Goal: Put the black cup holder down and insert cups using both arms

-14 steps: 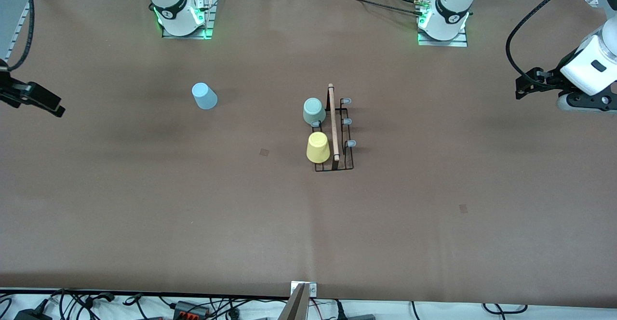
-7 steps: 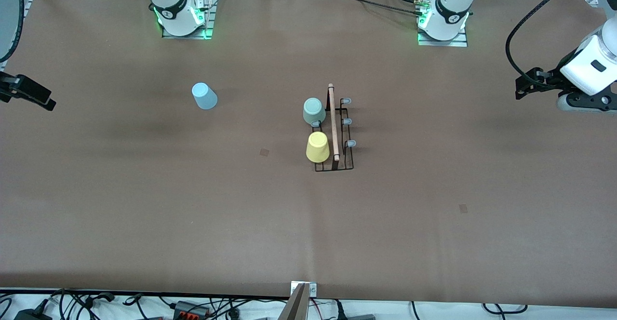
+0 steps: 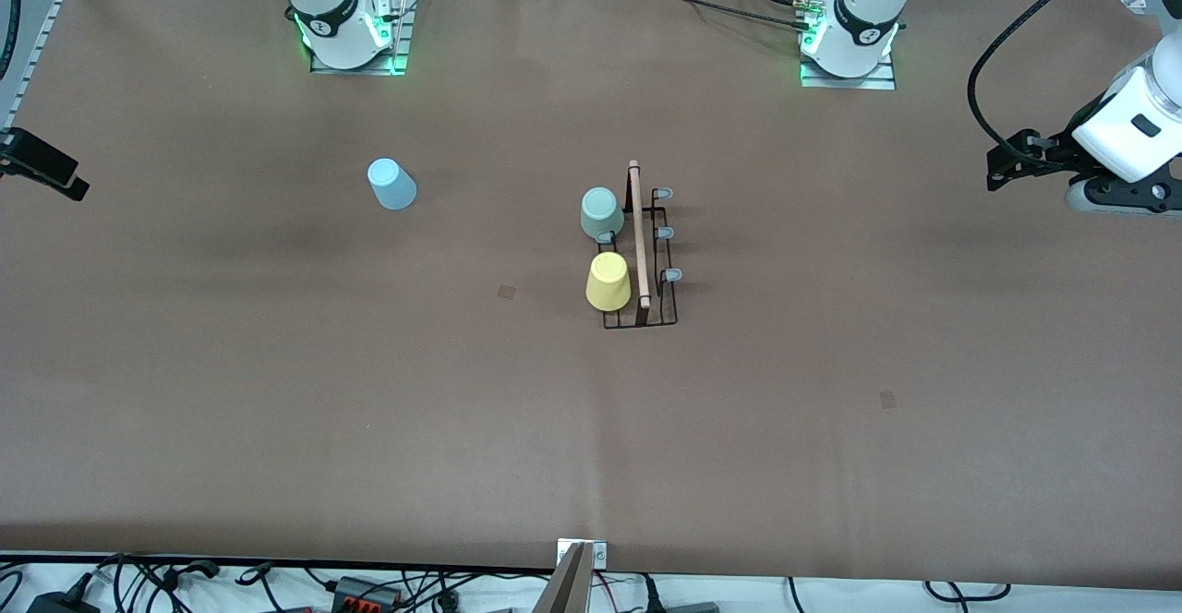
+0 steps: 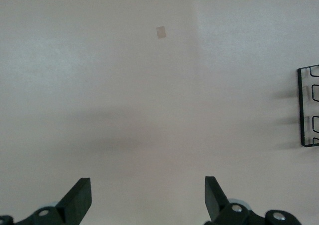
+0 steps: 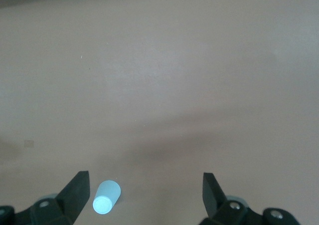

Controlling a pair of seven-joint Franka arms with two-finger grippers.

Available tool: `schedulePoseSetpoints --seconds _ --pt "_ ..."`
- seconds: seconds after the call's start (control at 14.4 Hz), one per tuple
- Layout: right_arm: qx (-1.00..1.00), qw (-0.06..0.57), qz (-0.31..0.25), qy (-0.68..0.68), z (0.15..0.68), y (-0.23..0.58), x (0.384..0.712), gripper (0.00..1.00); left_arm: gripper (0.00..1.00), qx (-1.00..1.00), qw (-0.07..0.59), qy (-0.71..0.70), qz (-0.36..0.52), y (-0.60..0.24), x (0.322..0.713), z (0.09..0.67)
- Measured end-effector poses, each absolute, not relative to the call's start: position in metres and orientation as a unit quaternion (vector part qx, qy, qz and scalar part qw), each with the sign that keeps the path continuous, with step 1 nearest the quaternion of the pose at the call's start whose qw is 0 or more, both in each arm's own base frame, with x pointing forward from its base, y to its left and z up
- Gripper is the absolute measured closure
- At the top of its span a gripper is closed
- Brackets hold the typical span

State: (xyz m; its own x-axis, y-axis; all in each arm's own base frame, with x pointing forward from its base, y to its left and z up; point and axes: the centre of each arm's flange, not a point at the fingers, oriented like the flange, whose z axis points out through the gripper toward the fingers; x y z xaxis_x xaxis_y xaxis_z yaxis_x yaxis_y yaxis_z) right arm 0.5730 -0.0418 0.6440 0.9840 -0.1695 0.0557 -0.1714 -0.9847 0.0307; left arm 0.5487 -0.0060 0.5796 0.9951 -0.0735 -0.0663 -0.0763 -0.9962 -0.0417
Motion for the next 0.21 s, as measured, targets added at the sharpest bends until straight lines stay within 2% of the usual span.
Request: schedulePoseSetpoints --seconds 0.21 --pt "0.996 0.018 0.021 -0.084 0.6483 -0.0403 0.567 0.0 0.0 -0.999 0.022 0.037 0.032 -0.006 0.5484 0.5805"
